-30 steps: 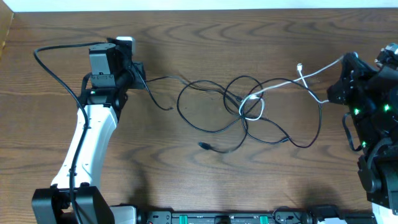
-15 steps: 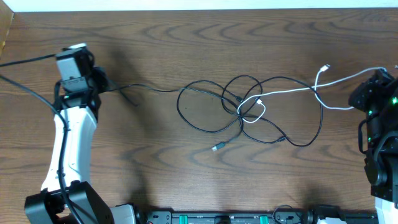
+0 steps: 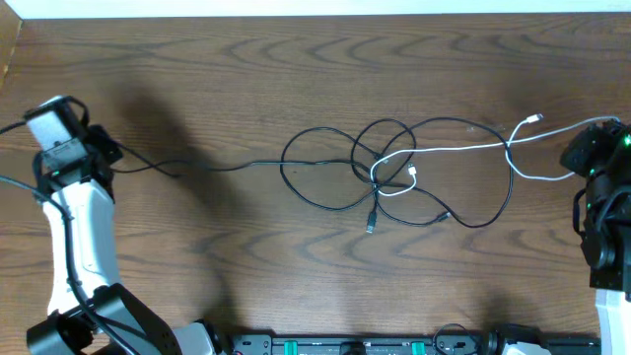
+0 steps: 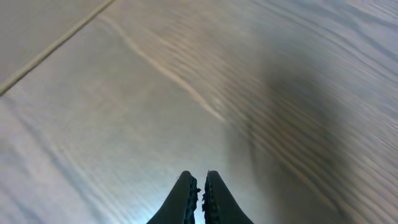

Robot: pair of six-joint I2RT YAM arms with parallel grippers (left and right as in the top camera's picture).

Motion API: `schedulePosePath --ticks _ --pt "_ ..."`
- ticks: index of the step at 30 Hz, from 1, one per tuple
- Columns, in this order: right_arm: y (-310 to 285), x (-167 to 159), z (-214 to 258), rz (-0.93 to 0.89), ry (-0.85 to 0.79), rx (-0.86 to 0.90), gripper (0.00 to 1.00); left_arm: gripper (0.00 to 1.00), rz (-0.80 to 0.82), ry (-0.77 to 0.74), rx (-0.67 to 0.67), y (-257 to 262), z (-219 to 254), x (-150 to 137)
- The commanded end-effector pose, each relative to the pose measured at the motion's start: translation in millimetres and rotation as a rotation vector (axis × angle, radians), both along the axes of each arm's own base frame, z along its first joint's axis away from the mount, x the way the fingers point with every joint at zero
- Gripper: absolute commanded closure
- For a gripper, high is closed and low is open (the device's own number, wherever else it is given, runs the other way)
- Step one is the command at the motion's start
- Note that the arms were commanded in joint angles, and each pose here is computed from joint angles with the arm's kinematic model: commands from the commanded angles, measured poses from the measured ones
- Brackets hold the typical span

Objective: Untangle cables

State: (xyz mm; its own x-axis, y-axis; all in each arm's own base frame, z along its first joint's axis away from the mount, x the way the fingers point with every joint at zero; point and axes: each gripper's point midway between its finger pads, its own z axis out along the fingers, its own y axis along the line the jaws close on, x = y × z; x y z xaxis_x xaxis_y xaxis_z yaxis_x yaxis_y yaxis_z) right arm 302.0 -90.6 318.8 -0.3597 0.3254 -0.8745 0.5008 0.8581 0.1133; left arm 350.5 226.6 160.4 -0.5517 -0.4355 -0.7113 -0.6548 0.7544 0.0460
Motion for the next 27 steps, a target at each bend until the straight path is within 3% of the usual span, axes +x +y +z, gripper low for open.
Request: schedulePosePath --ticks 1,12,19,24,27 --pt "-4 2 -3 -0.010 0.021 -0.017 0.99 0.92 0.128 -0.018 -0.010 32 1 -19" --pt "0 6 -8 0.014 0.033 0.000 0.99 0.92 0.536 -0.158 -0.124 102 -1 -91" --pt "0 6 -8 0.015 0.034 0.000 0.99 0.92 0.695 -0.235 -0.184 116 -3 -114" --pt "0 6 -8 0.012 0.031 0.006 0.99 0.92 0.718 -0.417 -0.380 109 0 -94" --pt "3 8 -9 0.028 0.031 0.015 0.99 0.92 0.602 -0.536 -0.448 105 18 -65"
